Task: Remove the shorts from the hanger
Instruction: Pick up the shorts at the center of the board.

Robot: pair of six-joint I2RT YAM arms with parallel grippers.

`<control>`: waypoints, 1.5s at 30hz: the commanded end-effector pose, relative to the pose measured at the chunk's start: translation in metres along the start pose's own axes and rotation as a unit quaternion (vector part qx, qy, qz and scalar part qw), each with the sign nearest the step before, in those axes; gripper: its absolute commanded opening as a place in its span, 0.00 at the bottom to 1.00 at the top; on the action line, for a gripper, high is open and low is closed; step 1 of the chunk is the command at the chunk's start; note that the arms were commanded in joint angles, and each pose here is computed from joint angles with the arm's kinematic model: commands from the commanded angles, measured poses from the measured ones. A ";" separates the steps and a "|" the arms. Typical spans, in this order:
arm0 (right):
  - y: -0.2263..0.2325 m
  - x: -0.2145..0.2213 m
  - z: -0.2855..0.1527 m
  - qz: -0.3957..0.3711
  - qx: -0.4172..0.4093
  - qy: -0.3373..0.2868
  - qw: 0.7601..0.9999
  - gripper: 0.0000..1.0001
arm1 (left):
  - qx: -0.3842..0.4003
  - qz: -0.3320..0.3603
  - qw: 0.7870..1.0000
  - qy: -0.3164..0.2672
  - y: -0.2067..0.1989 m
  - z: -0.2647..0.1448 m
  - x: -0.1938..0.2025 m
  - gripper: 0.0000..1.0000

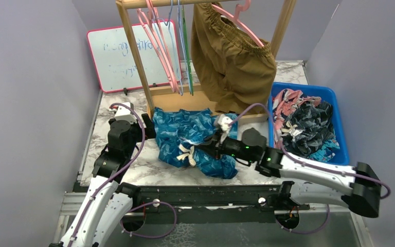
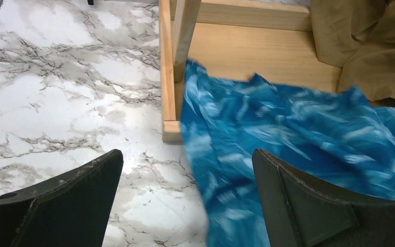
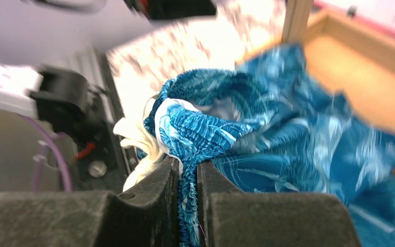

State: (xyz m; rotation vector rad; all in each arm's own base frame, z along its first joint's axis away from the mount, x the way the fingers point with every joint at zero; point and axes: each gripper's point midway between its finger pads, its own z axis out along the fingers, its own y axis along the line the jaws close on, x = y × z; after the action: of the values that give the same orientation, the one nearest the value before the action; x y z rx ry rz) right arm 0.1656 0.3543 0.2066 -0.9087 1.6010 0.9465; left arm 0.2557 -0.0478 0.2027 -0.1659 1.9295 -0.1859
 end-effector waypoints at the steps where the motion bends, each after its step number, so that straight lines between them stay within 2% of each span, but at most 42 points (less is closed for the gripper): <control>1: 0.025 -0.069 -0.038 -0.001 -0.047 -0.111 0.993 0.01 | -0.003 -0.006 1.000 -0.014 0.002 -0.004 -0.008 0.99; 6: 0.026 -0.118 -0.083 -0.003 -0.032 -0.187 0.982 0.01 | -0.006 -0.008 1.000 -0.020 0.003 -0.005 -0.009 0.99; 10: 0.020 -0.126 -0.093 0.017 -0.006 -0.182 0.983 0.01 | -0.005 -0.008 1.000 -0.018 0.003 -0.005 -0.009 0.99; 14: -0.012 -0.112 -0.088 0.037 0.082 -0.150 0.985 0.01 | -0.004 -0.007 1.000 -0.017 0.002 -0.005 -0.008 0.99; 18: -0.014 -0.137 -0.113 0.035 0.096 -0.197 0.975 0.01 | 0.000 -0.007 1.000 -0.014 0.001 -0.004 -0.007 0.99; 21: -0.012 -0.145 -0.122 0.031 0.096 -0.190 0.977 0.01 | 0.000 -0.007 1.000 -0.014 0.001 -0.003 -0.006 0.99; 24: -0.019 -0.122 -0.109 0.040 0.117 -0.126 0.984 0.01 | 0.001 -0.005 1.000 -0.012 0.001 -0.003 -0.006 0.99; 27: -0.042 -0.078 -0.084 0.048 0.176 -0.045 0.982 0.01 | 0.001 -0.006 1.000 -0.011 0.001 -0.002 -0.005 0.99; 32: -0.075 0.001 -0.041 0.073 0.266 0.084 0.958 0.01 | 0.005 -0.005 1.000 -0.005 0.000 -0.001 -0.003 0.99; 38: -0.088 0.068 -0.004 0.088 0.300 0.208 0.927 0.04 | 0.007 -0.004 1.000 -0.007 -0.001 -0.002 -0.003 0.99; 39: -0.087 0.075 -0.002 0.090 0.299 0.224 0.923 0.09 | 0.007 -0.005 1.000 -0.008 -0.001 -0.002 -0.004 0.99; 40: -0.085 0.083 -0.001 0.094 0.297 0.238 0.920 0.21 | 0.006 -0.005 1.000 -0.008 0.000 -0.002 -0.003 0.99; 42: -0.079 0.093 0.001 0.101 0.281 0.256 0.920 0.54 | 0.007 -0.005 1.000 -0.008 -0.001 -0.002 -0.004 0.99; 43: -0.075 0.097 0.002 0.105 0.269 0.263 0.921 0.66 | 0.007 -0.005 1.000 -0.009 -0.001 -0.002 -0.004 0.99; 44: -0.071 0.101 0.002 0.107 0.259 0.271 0.921 0.75 | 0.007 -0.004 1.000 -0.009 0.000 -0.002 -0.004 0.99; 45: -0.069 0.106 0.001 0.108 0.254 0.282 0.919 0.80 | 0.007 -0.004 1.000 -0.007 -0.001 -0.002 -0.003 0.99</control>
State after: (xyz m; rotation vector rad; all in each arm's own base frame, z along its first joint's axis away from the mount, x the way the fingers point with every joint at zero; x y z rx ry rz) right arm 0.2174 0.3142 0.0975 -0.6481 2.2744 0.3331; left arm 0.2554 -0.0457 0.2040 -0.1734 1.9231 -0.1849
